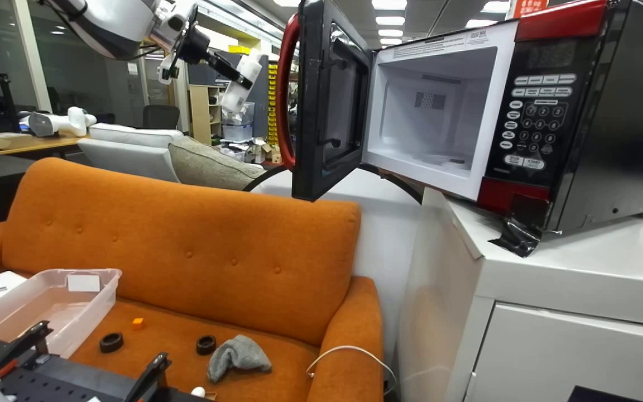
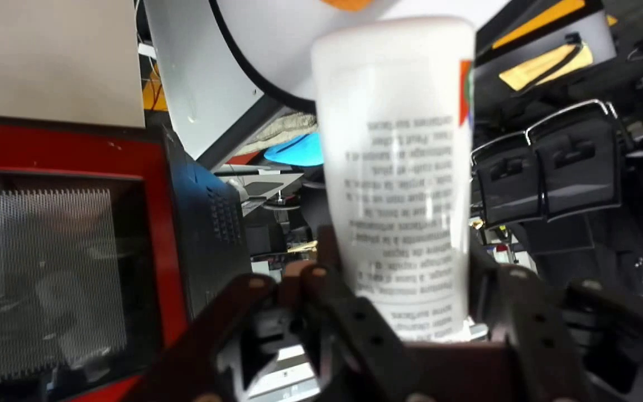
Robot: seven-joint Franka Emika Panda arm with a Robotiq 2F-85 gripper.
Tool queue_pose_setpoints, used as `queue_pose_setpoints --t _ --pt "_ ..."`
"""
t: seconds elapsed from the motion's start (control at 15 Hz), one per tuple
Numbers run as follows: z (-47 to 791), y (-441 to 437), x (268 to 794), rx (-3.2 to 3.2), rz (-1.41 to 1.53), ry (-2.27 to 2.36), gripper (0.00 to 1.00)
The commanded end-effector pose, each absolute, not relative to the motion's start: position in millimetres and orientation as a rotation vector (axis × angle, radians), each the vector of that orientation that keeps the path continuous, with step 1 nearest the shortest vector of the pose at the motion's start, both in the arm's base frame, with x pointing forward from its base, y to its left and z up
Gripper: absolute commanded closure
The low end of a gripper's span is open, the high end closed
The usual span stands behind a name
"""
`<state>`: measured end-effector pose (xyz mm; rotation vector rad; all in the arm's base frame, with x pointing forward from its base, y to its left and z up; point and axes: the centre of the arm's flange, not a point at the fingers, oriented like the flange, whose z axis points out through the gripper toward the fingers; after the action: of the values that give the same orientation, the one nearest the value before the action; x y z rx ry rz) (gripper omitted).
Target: Move a bottle from the top of the microwave to the storage box
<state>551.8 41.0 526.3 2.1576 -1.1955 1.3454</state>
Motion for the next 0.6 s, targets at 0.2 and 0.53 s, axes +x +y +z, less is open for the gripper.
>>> queue_pose_setpoints --t 0.2,0.53 --pt "471.4 83.6 512.7 2.263 1.220 -1.059 0.74" --pt "465.7 101.4 503.8 2.286 1.202 -1.054 0.74"
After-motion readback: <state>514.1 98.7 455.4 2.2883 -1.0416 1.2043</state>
